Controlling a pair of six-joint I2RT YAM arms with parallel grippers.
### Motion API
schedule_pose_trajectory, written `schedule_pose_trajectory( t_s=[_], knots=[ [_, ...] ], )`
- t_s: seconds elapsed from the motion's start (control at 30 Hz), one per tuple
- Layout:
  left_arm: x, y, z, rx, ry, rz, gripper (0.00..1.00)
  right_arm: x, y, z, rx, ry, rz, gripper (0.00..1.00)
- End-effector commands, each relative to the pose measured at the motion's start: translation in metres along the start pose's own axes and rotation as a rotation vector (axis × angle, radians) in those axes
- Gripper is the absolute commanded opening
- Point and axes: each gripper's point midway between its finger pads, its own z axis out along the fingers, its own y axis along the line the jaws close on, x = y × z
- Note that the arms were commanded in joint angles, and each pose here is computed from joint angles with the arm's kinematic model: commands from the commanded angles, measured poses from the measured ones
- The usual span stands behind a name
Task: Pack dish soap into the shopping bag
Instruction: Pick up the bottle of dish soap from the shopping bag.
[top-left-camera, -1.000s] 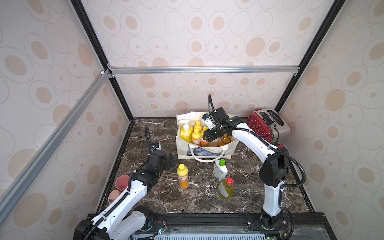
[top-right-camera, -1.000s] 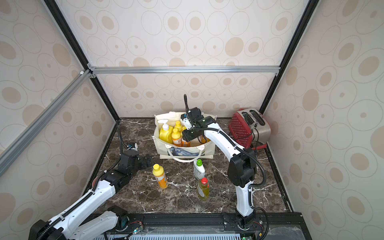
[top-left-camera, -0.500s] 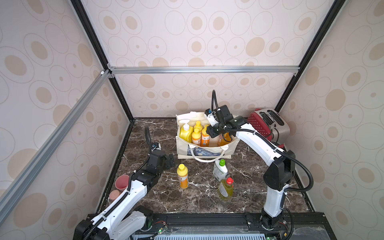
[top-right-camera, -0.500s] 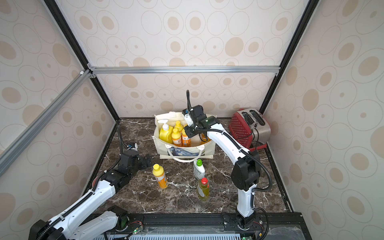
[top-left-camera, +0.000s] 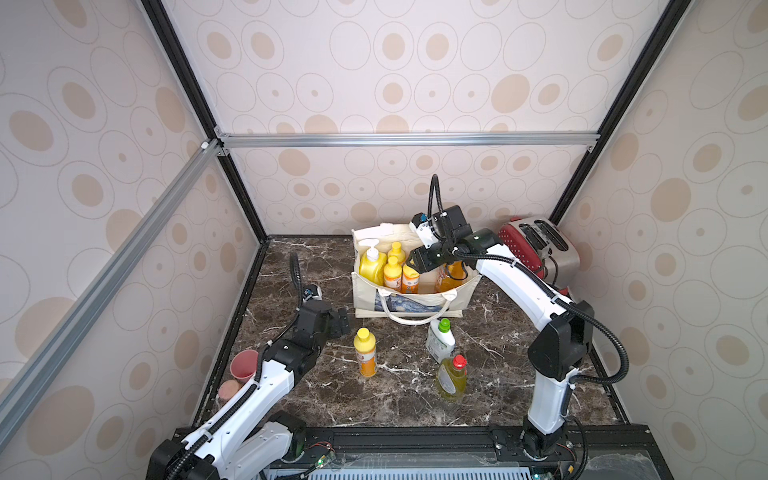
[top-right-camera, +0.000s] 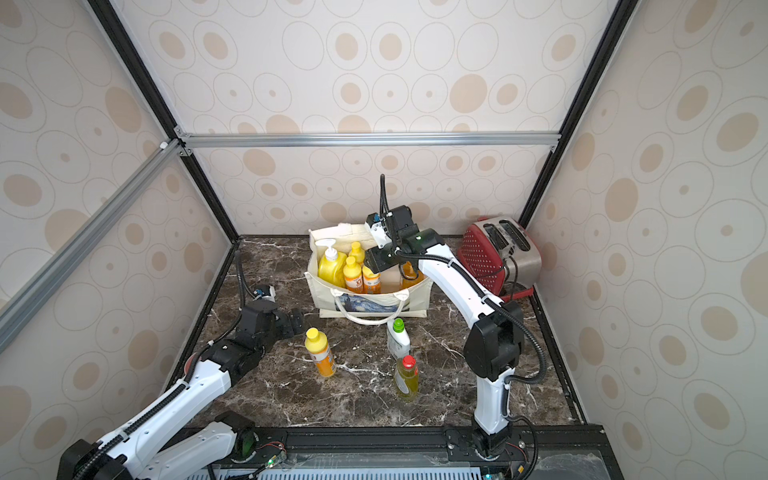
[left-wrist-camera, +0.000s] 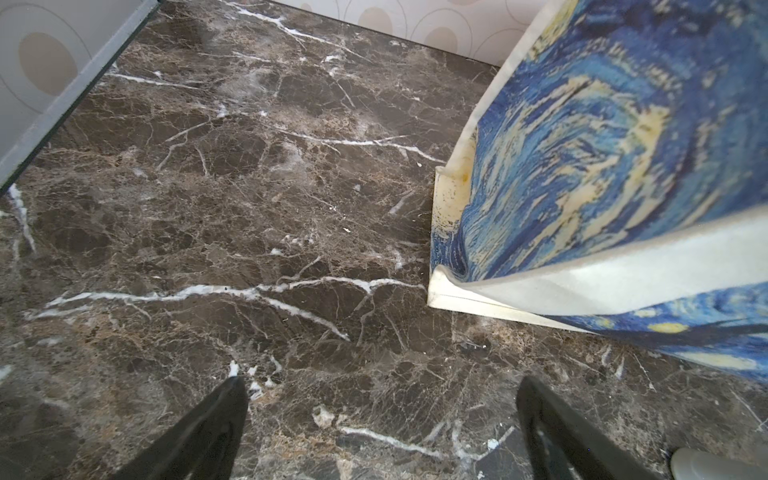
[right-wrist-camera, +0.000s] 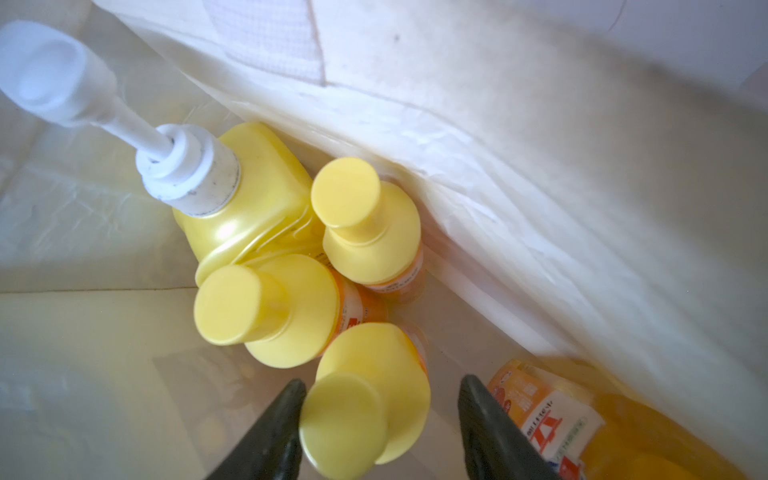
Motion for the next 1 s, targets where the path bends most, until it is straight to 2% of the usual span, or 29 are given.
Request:
schedule_pose_trajectory(
  t_s=[0.0,0.13,0.43,0.73,0.9,0.97],
  knots=[
    [-0.018,-0.006,-0.006,0.018,-0.044,-0.005,0.99,0.002,0.0,0.005,-0.028,0.019,0.02,0.62],
    [-0.018,-0.006,-0.006,0.018,-0.041,-0.005,0.99,0.011,-0.002,0.016,-0.033,0.05,0.025,0.61],
    [-0.017,-0.007,-0.005,0.018,-0.036,-0.001,0.99,0.017,-0.001,0.031,-0.052,0.067,0.032,0.52],
    [-0.017,-0.007,-0.004,0.017,-0.036,-0.002,0.99,0.027,-0.003,0.042,-0.029,0.113,0.026,0.52],
    [-0.017,-0.007,-0.004,0.018,-0.035,-0.001,0.99,0.034,-0.005,0.043,-0.01,0.141,0.019,0.61],
    [-0.017,-0.007,-0.004,0.018,-0.036,-0.002,0.99,0.034,-0.006,0.043,-0.008,0.142,0.017,0.61]
  ],
)
